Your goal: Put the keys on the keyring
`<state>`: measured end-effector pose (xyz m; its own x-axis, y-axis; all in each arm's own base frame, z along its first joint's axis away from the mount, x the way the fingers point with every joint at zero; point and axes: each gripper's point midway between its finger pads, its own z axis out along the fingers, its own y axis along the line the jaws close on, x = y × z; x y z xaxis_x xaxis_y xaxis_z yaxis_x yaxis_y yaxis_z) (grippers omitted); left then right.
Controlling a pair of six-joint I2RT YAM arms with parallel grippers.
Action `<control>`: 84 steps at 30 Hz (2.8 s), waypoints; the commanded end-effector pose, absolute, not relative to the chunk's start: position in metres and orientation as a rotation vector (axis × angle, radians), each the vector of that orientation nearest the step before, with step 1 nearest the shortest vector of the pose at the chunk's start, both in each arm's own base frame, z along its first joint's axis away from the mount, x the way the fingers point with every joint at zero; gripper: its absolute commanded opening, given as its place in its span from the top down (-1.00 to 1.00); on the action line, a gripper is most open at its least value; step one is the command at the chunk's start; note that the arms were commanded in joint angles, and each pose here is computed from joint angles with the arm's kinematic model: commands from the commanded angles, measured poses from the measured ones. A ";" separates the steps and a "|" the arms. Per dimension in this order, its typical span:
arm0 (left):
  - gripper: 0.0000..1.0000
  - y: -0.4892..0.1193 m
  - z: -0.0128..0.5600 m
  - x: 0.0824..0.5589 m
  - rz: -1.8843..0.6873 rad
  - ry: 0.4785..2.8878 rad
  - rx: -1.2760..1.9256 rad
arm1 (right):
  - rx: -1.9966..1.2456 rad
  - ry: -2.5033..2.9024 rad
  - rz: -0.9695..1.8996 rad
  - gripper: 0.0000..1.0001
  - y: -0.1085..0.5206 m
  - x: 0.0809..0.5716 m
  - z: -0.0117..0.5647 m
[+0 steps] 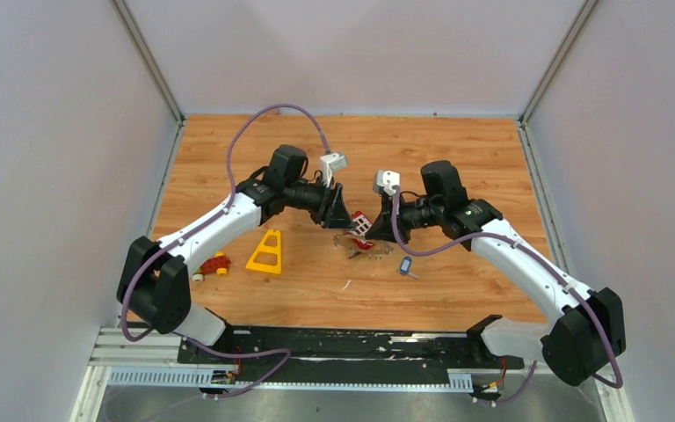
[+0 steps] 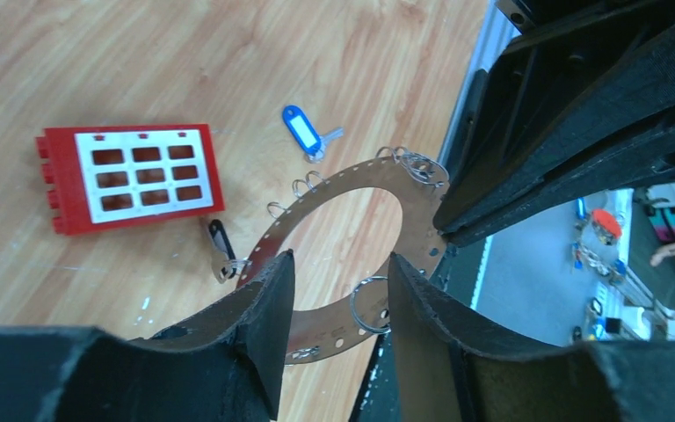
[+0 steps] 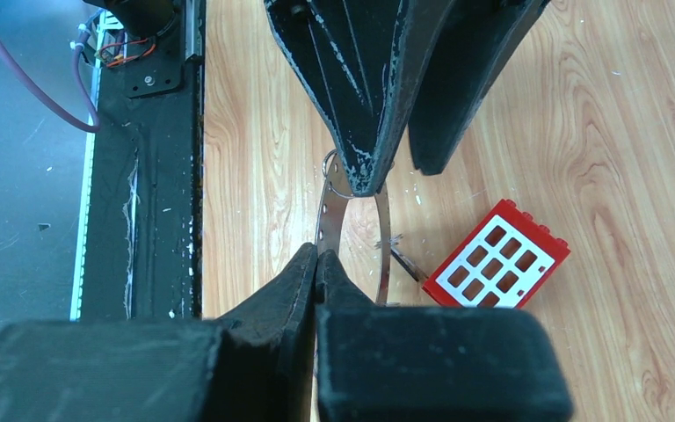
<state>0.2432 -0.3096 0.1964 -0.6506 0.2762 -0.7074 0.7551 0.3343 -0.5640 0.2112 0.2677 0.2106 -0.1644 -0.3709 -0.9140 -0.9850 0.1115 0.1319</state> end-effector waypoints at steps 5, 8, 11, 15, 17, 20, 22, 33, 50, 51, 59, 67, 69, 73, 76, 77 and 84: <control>0.10 -0.318 0.217 0.225 -1.485 2.111 0.918 | -1.355 1.571 0.983 1.00 0.269 0.221 0.221; 0.06 -0.317 0.214 0.220 -1.529 2.140 0.920 | -1.355 1.576 0.979 1.00 0.269 0.222 0.219; -0.04 -0.318 0.215 0.215 -1.575 2.147 0.934 | -1.355 1.579 0.969 1.00 0.268 0.223 0.218; -0.14 -0.316 0.215 0.211 -1.584 2.142 0.959 | -1.356 1.582 0.962 1.00 0.267 0.224 0.217; -0.14 -0.315 0.214 0.209 -1.588 2.141 0.975 | -1.359 1.583 0.963 1.00 0.268 0.224 0.216; -0.07 -0.313 0.211 0.206 -1.571 2.138 1.002 | -1.360 1.585 0.963 1.00 0.268 0.224 0.216; 0.02 -0.311 0.210 0.206 -1.551 2.128 1.026 | -1.360 1.588 0.964 1.00 0.268 0.224 0.215; 0.40 -0.302 0.212 0.209 -1.420 2.060 1.129 | -1.368 1.606 0.975 1.00 0.269 0.225 0.210; 0.01 -0.295 0.222 0.224 -1.141 1.827 1.298 | -1.383 1.604 0.999 1.00 0.270 0.222 0.209; -0.04 -0.296 0.222 0.226 -1.144 1.833 1.280 | -1.384 1.606 1.001 1.00 0.270 0.222 0.208; -0.34 -0.296 0.215 0.227 -1.111 1.829 1.297 | -1.388 1.605 1.006 1.00 0.270 0.221 0.208; -0.33 -0.307 0.202 0.220 -0.840 1.655 1.477 | -1.389 1.614 1.012 1.00 0.271 0.222 0.206; -0.35 -0.307 0.202 0.220 -0.763 1.582 1.513 | -1.390 1.614 1.013 1.00 0.271 0.221 0.206; -0.41 -0.305 0.204 0.222 -0.547 1.418 1.575 | -1.391 1.619 1.020 1.00 0.271 0.221 0.205; -0.48 -0.304 0.200 0.220 -0.359 1.288 1.629 | -1.394 1.623 1.029 1.00 0.272 0.221 0.204; -0.50 -0.304 0.198 0.220 -0.314 1.256 1.639 | -1.393 1.626 1.034 1.00 0.272 0.221 0.203; -0.51 -0.307 0.186 0.221 -0.109 1.123 1.644 | -1.393 1.628 1.042 1.00 0.272 0.220 0.203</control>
